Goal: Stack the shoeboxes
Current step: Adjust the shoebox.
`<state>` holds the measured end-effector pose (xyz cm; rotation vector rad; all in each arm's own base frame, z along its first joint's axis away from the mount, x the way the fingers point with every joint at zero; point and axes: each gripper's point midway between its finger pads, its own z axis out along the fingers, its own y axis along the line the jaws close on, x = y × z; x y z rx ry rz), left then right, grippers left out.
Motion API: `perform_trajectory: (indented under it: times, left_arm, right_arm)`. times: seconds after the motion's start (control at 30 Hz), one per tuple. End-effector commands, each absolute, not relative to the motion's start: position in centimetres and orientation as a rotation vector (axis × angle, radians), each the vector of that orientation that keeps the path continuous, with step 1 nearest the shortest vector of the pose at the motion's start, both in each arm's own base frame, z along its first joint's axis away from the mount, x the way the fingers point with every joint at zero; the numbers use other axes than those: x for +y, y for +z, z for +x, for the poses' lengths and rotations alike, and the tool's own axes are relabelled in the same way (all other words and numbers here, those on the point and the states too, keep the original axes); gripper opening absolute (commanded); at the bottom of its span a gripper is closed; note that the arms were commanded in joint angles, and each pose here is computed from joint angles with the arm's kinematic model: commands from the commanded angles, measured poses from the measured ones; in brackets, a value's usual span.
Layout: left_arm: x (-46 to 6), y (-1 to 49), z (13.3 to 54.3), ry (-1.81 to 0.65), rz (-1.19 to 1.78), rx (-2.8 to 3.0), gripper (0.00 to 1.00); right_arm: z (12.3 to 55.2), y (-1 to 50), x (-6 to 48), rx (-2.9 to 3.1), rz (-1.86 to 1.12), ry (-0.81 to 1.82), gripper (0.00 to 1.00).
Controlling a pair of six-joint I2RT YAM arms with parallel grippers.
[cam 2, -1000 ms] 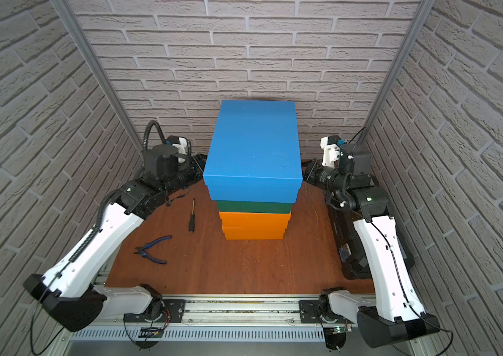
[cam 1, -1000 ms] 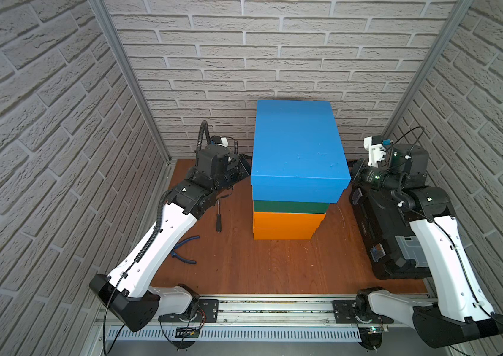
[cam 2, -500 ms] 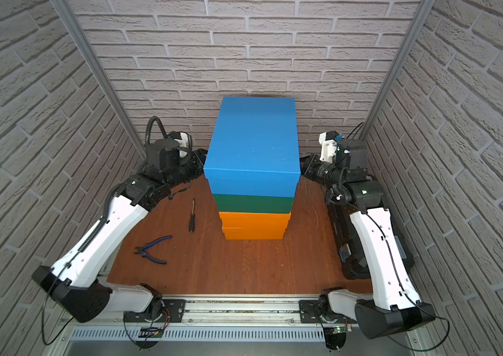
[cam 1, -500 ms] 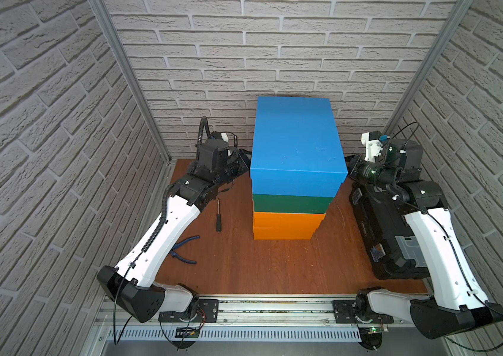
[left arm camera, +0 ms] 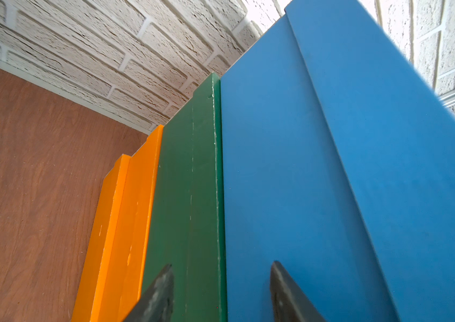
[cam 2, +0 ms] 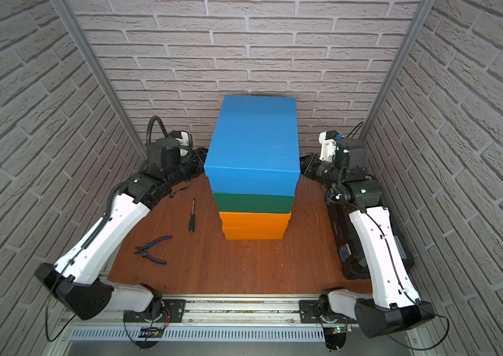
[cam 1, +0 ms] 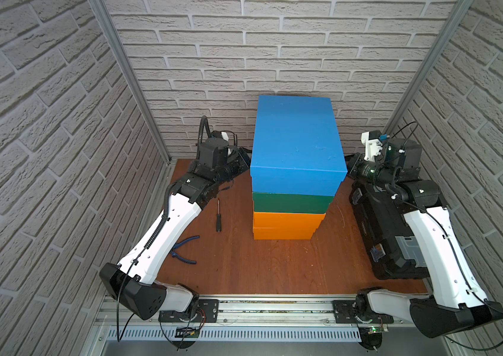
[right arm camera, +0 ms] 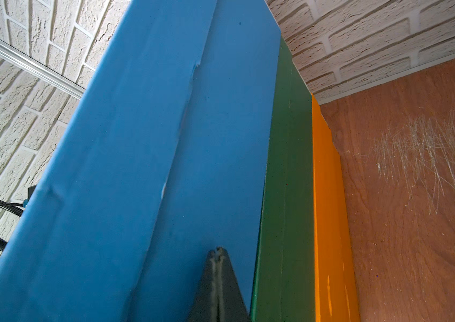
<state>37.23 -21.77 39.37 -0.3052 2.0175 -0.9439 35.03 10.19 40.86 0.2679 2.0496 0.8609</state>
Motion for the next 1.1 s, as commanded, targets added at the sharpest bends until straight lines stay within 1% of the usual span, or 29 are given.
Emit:
perform_trajectory:
  times: [0.0,0.33,0.53,0.8,1.07]
  left_arm:
    - [-22.5,40.4,36.9,-0.991,-0.261,1.988,0.55]
    - [-21.2,40.6,36.7,-0.968,-0.282,1.973,0.58]
    - [-19.8,41.4,36.1,-0.943,-0.291,1.950,0.59]
    - [-15.1,41.8,34.0,-0.854,-0.348,1.890,0.60]
    - [-11.2,39.4,32.5,-0.729,-0.397,1.907,0.61]
  right_arm:
    - [34.8,41.3,11.6,2.037,0.205,0.906,0.03]
    - [34.7,41.4,10.3,2.038,0.231,0.856,0.03]
    - [34.3,41.2,8.2,2.042,0.289,0.783,0.03]
    - [32.4,39.9,5.6,2.090,0.329,0.629,0.03]
    - [30.9,37.6,2.6,2.092,0.392,0.411,0.03]
